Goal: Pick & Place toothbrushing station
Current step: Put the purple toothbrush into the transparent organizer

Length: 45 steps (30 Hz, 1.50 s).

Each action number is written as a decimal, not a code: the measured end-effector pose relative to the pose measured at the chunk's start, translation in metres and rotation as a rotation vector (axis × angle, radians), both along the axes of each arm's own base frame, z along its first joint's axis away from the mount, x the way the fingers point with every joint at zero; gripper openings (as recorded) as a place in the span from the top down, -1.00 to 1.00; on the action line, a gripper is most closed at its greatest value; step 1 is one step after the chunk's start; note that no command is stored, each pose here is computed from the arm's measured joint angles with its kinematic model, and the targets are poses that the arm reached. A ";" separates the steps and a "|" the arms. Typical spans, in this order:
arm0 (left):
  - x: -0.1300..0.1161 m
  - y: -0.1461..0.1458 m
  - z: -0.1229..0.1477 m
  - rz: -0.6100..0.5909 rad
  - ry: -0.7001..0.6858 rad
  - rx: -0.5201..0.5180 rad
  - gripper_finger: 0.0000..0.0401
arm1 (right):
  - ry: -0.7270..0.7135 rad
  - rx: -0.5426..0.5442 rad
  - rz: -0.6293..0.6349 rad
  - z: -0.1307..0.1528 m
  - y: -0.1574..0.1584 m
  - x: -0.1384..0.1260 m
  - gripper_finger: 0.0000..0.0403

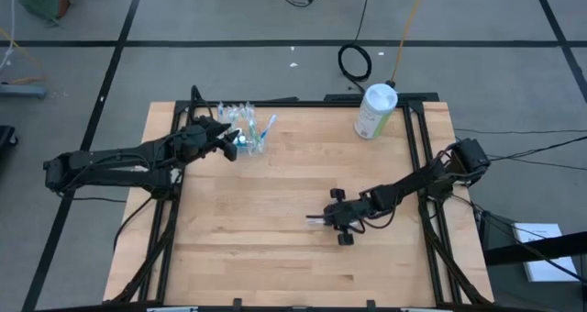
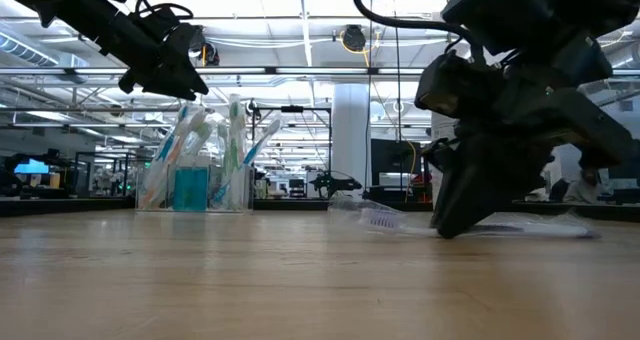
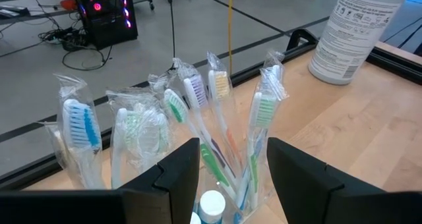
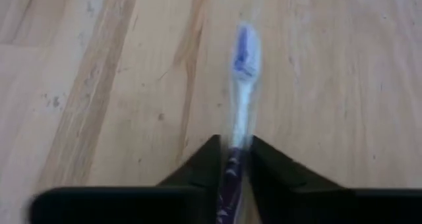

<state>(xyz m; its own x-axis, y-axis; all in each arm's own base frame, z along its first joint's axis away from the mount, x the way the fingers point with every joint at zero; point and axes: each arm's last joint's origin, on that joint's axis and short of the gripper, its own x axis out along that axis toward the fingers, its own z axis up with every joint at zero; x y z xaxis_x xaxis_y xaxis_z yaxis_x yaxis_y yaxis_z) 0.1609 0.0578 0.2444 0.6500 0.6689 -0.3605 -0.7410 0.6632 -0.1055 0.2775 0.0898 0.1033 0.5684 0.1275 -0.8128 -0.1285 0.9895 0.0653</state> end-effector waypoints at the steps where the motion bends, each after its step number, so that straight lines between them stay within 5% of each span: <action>1: 0.000 0.000 0.000 0.000 0.001 0.001 0.08 | -0.007 0.003 -0.004 0.000 -0.001 0.001 0.81; 8: 0.002 -0.002 0.001 -0.085 0.008 0.004 0.08 | -0.278 0.011 0.053 0.018 -0.010 0.020 0.91; 12: 0.007 -0.006 0.006 -0.303 -0.026 0.023 0.08 | -0.612 -0.095 0.083 0.052 -0.029 0.039 0.99; 17: 0.014 -0.017 0.017 -0.631 -0.111 0.116 0.08 | -0.943 -0.165 -0.056 0.085 -0.074 0.052 1.00; 22: 0.021 -0.024 0.024 -0.761 -0.153 0.245 0.08 | -1.132 -0.081 -0.120 0.112 -0.111 0.058 1.00; 27: 0.040 -0.024 0.018 -0.777 -0.172 0.267 0.08 | -1.190 0.019 -0.061 0.130 -0.123 0.064 1.00; 36: 0.084 -0.024 -0.004 -0.802 -0.256 0.306 0.08 | -1.138 0.004 -0.060 0.124 -0.123 0.066 1.00; 45: 0.093 -0.026 -0.006 -0.806 -0.325 0.352 0.08 | -1.092 -0.014 -0.056 0.120 -0.123 0.066 1.00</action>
